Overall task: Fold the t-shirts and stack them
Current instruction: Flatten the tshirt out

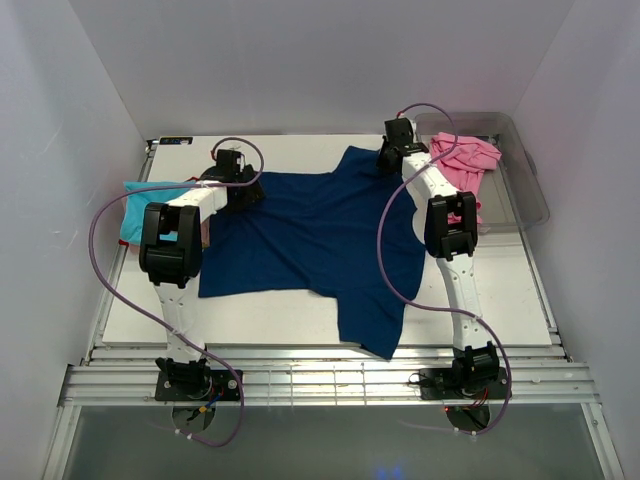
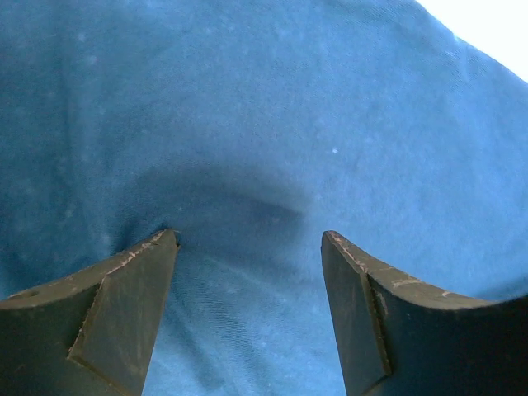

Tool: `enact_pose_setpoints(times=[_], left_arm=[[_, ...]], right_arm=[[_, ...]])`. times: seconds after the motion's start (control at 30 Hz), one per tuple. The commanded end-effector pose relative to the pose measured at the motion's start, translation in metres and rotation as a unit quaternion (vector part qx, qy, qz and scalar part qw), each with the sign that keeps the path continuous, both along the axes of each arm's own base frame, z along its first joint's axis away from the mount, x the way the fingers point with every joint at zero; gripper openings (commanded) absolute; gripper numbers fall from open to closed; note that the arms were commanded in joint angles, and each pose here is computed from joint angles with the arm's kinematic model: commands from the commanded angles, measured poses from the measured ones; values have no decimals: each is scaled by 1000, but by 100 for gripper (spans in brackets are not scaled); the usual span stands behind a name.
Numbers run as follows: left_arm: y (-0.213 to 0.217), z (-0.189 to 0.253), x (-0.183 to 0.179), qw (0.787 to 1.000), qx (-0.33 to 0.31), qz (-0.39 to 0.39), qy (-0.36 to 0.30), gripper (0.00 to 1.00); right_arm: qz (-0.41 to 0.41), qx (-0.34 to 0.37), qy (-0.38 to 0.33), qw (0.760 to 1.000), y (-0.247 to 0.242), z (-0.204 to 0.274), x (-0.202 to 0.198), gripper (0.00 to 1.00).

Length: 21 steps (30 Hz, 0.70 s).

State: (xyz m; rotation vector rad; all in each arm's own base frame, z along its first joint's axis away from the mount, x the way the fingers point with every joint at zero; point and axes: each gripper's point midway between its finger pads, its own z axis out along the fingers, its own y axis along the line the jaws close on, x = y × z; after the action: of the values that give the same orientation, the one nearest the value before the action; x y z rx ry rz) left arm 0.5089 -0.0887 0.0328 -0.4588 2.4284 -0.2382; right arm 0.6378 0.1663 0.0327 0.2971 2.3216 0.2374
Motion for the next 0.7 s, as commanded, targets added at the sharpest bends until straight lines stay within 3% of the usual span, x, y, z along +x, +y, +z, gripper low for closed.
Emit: enact_pose_setpoints(times=[0.0,0.07,0.2,0.23,0.3,0.33,0.47,0.53,0.57,0.6,0.67], left_arm=[[-27,-16,-21,997,-36,-63,39,82],[-38,-8,-12,995,-38,-87,26,82],[-64,18,10,991,-44,-123,-10,82],[-70,33,20,990,-46,-128,-28,82],[-81,46,25,988,-47,-140,-43,83],[-86,60,31,986,-46,-146,-58,83],[-99,89,28,983,-47,-158,-84,83],[-101,108,19,982,-45,-157,-96,83],[-102,100,6,983,-42,-158,-84,83],[-98,101,1,984,-34,-151,-83,83],[-95,103,-23,985,-24,-153,-80,83]], right_arm=[[-16,-3,-4,1000,-18,-5,9,10],[-7,-4,-35,999,-19,8,19,13],[19,-3,-118,993,-29,66,42,37],[34,7,-135,990,-28,80,44,51],[41,9,-192,980,-37,131,49,63],[48,7,-209,977,-37,147,48,64],[79,0,-263,961,-26,234,14,63],[95,-12,-226,969,-21,224,-11,54],[109,-12,-232,966,-9,244,-31,51],[118,-24,-185,975,-7,217,-51,41],[132,-40,-164,977,4,220,-85,23]])
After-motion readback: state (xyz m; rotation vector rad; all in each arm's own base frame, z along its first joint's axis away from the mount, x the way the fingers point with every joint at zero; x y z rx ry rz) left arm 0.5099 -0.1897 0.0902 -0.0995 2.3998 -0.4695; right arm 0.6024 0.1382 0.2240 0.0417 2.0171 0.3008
